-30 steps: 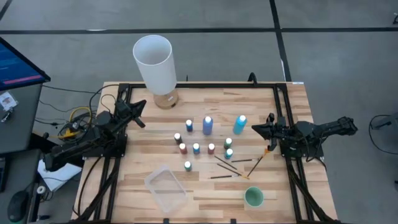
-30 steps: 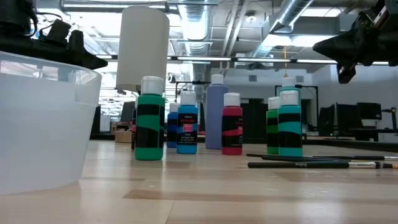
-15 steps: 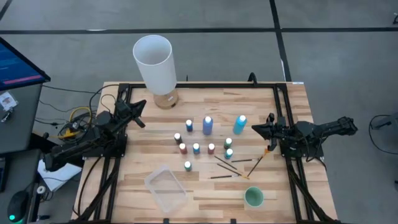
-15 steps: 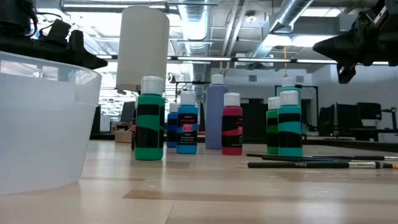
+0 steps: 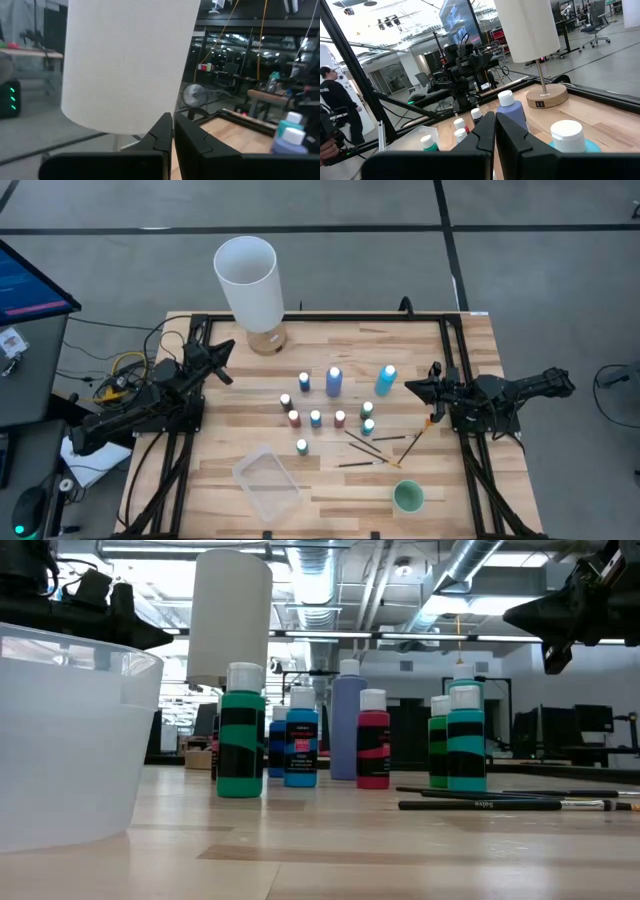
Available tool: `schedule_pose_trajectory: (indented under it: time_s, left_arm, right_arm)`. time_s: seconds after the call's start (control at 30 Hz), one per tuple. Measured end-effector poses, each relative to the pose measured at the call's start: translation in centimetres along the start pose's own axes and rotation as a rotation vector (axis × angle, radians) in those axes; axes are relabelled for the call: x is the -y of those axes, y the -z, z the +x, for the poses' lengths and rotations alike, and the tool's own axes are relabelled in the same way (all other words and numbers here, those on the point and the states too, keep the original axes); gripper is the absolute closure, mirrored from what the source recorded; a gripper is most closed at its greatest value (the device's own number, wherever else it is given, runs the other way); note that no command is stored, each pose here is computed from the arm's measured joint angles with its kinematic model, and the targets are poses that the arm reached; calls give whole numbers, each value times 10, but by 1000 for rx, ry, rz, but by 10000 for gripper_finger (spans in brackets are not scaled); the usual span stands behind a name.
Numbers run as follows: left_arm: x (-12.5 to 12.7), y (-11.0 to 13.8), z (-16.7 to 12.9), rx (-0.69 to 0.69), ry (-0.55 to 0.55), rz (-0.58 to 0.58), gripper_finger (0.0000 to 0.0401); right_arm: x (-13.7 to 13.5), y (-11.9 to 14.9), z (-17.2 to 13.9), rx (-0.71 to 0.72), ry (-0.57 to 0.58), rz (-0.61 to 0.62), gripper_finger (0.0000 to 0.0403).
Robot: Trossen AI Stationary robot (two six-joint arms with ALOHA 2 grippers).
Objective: Pick & Place Paint Supplies
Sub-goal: Put the black paint bottle into the transparent bin
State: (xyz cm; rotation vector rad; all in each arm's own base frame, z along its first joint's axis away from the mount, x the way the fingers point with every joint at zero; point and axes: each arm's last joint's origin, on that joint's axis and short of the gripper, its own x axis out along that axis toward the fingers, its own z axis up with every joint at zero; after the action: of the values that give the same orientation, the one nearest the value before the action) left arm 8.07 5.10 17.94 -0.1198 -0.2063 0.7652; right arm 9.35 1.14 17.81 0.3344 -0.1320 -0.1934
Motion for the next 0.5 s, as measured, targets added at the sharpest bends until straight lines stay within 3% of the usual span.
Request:
schedule_pose_trajectory:
  time_s: [0.27, 0.5]
  left_arm:
    - [6, -25, 2, 98, 93, -58, 384]
    - [20, -49, 15, 28, 269, -43, 309]
  right_arm:
    - [0, 0, 0, 0, 0, 0, 394]
    - [0, 0, 0, 0, 0, 0, 394]
